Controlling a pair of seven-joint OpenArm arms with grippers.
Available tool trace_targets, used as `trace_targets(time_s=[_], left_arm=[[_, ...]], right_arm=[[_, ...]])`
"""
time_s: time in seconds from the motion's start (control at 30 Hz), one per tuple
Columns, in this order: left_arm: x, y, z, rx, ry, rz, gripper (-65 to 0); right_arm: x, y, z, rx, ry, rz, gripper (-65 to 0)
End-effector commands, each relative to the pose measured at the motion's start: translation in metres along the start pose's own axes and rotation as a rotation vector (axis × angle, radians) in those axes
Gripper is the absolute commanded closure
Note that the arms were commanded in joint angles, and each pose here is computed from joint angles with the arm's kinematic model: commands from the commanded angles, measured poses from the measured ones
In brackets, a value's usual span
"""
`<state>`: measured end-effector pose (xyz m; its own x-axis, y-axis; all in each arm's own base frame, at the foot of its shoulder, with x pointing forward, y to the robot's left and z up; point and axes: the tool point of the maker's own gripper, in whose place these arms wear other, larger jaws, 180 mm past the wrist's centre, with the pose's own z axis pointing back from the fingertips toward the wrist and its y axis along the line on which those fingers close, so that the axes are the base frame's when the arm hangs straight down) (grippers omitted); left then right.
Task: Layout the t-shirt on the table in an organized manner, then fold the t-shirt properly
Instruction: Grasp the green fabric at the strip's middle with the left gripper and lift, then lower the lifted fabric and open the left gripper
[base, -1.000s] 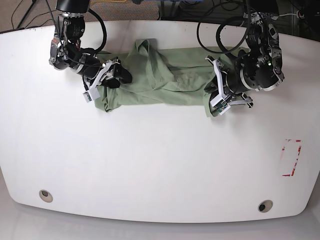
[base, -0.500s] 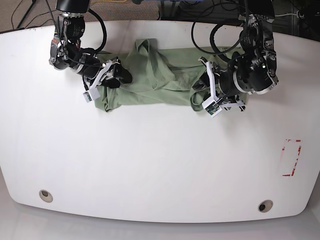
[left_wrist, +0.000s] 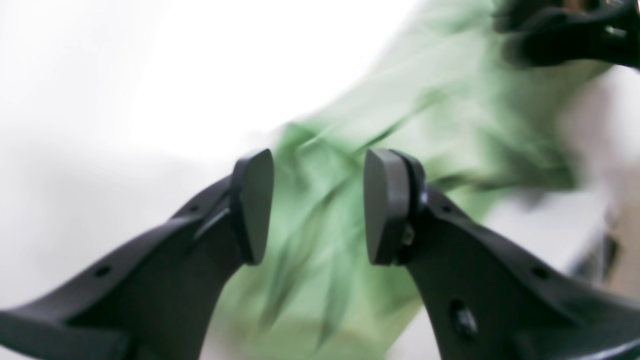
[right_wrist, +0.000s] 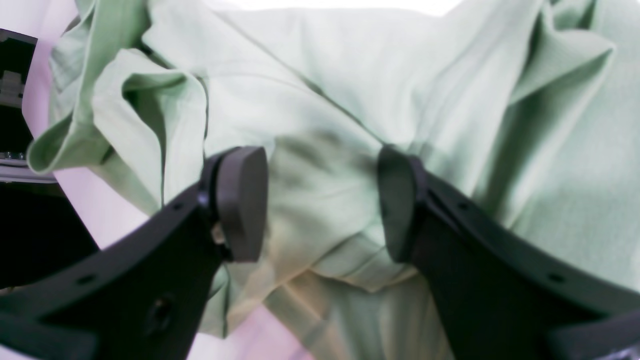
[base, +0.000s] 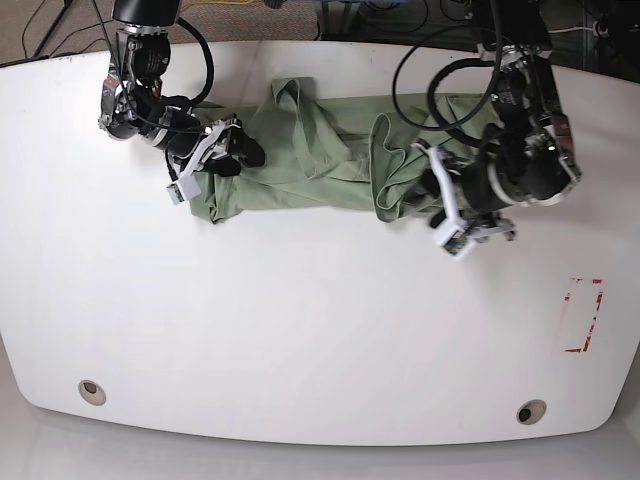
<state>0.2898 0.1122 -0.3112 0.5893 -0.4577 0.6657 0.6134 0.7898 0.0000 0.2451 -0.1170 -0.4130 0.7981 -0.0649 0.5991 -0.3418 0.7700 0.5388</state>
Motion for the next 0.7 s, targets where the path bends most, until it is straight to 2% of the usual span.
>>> trace_targets(time_s=[0.0,0.2,0.4,0.67], left_arm=[[-0.005,0.018,0.009,0.048,-0.012,0.029,-27.5],[-0.027,0.038,0.020,0.096,0.011,0.048,-27.5],[-0.041,0.038,0.023,0.101,0.029,0.045,-27.4],[-0.064,0.039,0.017,0.117,0.103,0.068,-27.4]], right_arm=[[-0.002,-0.004,0.003,-0.019,0.023,0.012,-33.5],[-0.002,-0.004,0.003,-0.019,0.025,0.011,-33.5],[-0.002,-0.004,0.003,-0.019,0.025,0.011,-33.5],[-0.002,-0.004,0.003,-0.019,0.023,0.012,-33.5]])
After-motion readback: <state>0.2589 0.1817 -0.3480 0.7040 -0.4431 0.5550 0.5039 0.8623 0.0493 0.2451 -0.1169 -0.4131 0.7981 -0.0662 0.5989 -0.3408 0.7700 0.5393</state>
